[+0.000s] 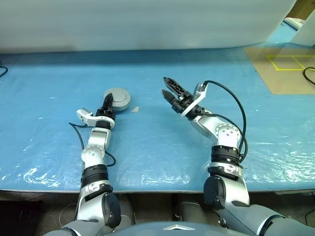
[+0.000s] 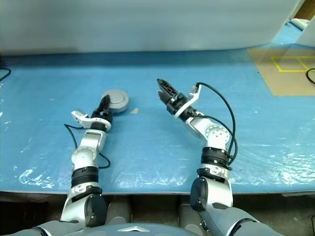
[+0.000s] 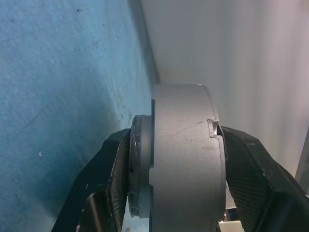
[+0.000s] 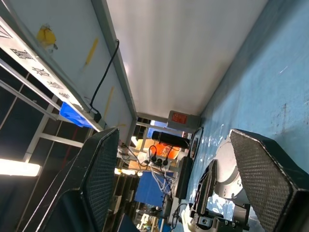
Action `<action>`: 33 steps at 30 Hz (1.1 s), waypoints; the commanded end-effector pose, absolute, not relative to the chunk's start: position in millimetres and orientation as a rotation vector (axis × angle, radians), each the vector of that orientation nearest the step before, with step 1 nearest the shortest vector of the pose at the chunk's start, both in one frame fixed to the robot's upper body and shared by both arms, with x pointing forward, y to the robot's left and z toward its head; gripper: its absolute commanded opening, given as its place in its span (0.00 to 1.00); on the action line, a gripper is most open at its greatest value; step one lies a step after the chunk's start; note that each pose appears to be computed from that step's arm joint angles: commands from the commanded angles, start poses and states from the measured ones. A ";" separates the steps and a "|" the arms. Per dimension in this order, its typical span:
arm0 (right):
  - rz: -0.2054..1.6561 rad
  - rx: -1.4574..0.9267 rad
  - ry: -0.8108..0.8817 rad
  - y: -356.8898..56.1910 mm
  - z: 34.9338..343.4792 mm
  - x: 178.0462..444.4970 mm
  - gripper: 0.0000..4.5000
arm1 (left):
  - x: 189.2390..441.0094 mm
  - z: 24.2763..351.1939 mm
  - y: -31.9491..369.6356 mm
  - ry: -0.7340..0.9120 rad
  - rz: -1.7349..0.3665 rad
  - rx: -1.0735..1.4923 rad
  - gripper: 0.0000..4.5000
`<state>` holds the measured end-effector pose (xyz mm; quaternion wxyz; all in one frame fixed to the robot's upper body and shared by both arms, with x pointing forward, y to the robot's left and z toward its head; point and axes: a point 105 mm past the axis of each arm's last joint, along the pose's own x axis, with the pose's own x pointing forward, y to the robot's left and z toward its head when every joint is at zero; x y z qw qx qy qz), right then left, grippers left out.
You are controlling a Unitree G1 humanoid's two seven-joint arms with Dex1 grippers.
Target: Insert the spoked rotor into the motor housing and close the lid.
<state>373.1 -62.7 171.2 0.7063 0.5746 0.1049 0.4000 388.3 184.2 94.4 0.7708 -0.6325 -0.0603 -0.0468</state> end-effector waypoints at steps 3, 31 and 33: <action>0.923 1.256 0.210 -60.7 179.1 370.6 0.85 | 393.9 113.6 216.1 -0.271 0.006 -1.291 0.54; 0.934 1.019 0.246 -45.3 163.7 370.0 0.85 | 347.3 79.1 330.1 -0.335 0.676 -0.711 0.99; 0.912 0.926 0.233 -43.7 157.3 371.8 0.85 | 346.0 89.1 331.1 -0.363 0.642 -0.639 0.99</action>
